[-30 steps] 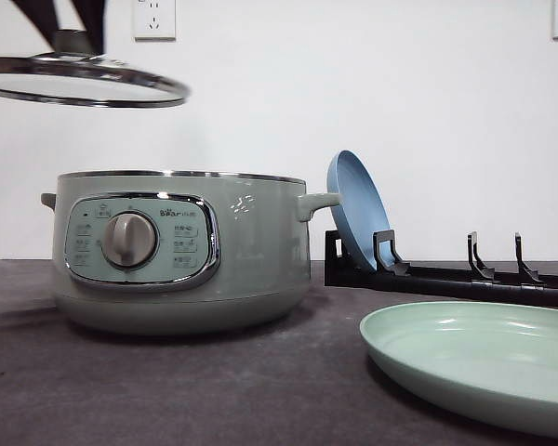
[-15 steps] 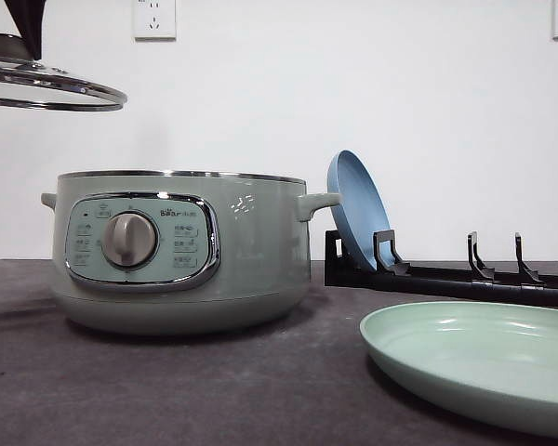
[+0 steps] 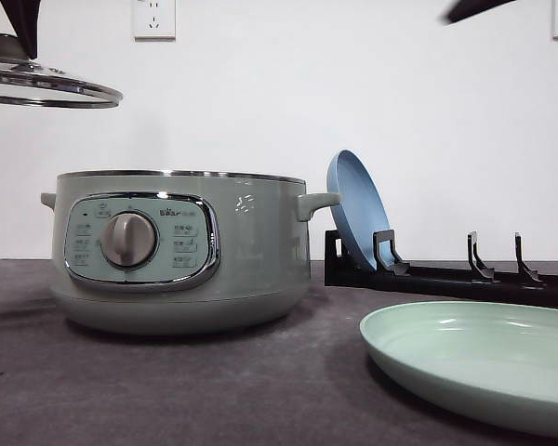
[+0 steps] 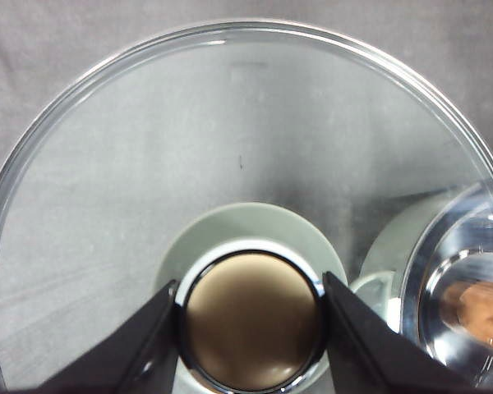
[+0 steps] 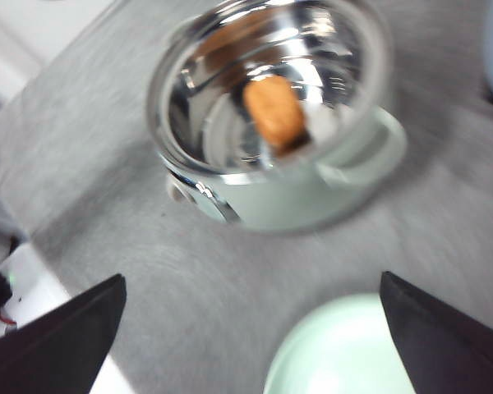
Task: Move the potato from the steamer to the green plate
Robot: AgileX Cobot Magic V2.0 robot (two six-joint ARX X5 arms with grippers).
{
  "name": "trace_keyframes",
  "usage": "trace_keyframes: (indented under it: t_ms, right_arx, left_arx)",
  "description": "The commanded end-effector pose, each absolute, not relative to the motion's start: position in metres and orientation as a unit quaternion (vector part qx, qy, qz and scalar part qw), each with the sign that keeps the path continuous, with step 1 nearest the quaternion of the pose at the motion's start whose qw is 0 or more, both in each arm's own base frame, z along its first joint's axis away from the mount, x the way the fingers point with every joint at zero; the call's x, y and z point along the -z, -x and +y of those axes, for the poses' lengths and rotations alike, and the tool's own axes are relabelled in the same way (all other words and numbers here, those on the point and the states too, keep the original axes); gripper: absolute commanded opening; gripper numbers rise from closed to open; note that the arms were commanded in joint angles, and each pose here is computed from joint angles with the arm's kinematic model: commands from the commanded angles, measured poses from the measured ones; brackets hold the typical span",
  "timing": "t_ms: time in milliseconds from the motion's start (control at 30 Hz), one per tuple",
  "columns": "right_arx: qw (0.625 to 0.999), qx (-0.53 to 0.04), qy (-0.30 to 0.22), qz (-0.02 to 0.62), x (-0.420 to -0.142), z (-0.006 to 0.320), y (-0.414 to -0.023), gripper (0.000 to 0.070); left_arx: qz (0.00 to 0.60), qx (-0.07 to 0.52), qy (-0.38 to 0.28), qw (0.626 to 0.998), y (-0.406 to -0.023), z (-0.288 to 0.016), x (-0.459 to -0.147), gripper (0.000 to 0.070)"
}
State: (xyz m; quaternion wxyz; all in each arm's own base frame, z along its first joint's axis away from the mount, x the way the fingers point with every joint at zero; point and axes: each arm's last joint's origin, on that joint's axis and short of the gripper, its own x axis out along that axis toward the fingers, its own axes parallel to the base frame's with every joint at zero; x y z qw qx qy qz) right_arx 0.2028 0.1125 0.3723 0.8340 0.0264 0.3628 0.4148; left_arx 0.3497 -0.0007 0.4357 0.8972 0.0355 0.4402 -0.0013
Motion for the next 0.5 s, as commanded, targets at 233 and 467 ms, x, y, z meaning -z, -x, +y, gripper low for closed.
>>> trace_keyframes:
  t_ms: [233, 467]
  right_arx:
    - [0.791, -0.477, 0.047, 0.38, -0.365, 0.205, -0.295, 0.0624]
    - [0.787, -0.49, 0.107, 0.36, -0.352, 0.269, -0.342, 0.0624]
  left_arx:
    - [0.399, -0.005, -0.03, 0.916, -0.346, -0.001, -0.452, 0.0]
    - [0.399, -0.007, -0.03, 0.917, -0.346, 0.0, -0.452, 0.0]
